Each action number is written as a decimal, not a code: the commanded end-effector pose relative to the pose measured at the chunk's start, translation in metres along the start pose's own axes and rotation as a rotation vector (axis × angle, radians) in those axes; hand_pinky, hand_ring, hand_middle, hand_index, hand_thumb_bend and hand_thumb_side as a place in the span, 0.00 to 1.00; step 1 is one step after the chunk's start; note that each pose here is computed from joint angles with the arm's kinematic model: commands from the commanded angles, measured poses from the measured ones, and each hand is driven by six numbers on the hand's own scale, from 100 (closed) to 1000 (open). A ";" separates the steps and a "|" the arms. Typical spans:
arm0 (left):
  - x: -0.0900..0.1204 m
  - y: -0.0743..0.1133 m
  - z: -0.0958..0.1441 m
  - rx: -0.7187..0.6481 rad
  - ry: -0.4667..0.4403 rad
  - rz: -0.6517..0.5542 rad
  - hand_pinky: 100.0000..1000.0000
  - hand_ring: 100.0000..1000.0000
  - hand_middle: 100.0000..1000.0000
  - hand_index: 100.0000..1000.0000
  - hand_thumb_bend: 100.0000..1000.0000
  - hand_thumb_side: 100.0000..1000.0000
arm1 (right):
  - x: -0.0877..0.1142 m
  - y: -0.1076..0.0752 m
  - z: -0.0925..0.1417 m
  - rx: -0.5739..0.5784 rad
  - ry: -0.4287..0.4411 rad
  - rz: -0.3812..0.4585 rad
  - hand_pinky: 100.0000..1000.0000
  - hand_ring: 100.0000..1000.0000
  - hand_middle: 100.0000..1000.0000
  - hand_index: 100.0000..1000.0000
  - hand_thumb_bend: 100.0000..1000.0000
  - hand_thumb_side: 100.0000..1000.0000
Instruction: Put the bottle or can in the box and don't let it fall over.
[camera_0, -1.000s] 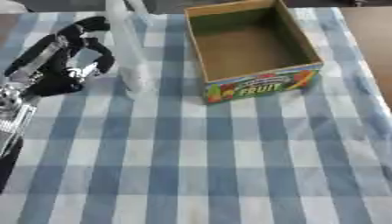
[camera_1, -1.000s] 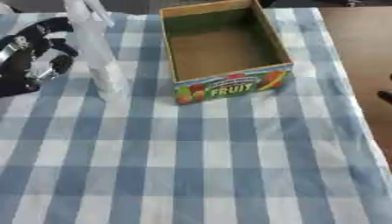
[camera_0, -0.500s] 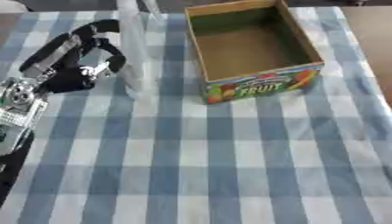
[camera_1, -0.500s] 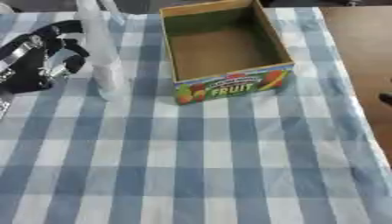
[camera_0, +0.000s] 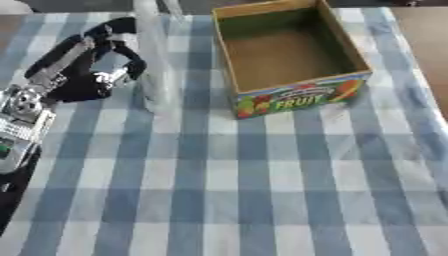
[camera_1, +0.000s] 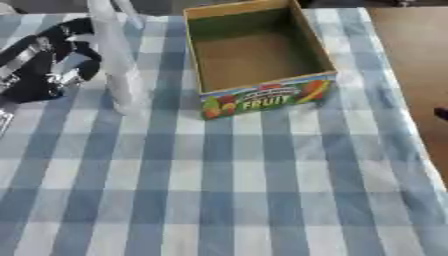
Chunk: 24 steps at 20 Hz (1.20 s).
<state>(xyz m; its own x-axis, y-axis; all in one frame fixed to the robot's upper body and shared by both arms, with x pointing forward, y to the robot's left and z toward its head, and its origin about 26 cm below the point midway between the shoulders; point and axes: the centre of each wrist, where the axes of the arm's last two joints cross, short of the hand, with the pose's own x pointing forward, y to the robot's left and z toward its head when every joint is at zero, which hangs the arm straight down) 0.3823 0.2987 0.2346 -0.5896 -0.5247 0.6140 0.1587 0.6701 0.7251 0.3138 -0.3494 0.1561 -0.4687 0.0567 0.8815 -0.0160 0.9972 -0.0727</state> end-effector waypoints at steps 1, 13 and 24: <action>0.006 0.011 0.000 0.046 0.024 -0.033 1.00 0.70 0.89 1.00 0.32 0.53 | 0.006 -0.002 -0.003 0.008 -0.016 0.018 0.86 1.00 1.00 0.99 0.00 0.64; 0.012 0.011 -0.016 0.111 0.092 -0.046 1.00 0.70 0.88 0.99 0.32 0.53 | 0.004 -0.001 -0.002 0.011 -0.010 0.016 0.86 1.00 1.00 0.99 0.00 0.64; 0.008 0.010 -0.026 0.050 0.080 -0.051 1.00 0.70 0.88 0.97 0.32 0.54 | 0.003 -0.001 -0.002 0.012 -0.004 0.014 0.86 1.00 1.00 1.00 0.00 0.64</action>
<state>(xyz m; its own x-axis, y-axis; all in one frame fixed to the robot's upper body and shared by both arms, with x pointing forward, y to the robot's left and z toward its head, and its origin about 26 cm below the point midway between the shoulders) 0.4011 0.2866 0.2437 -0.5115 -0.5887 0.6259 0.1090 0.6781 0.7268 0.3148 -0.3472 0.1528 -0.4578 0.0475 0.8878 -0.0261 0.9974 -0.0668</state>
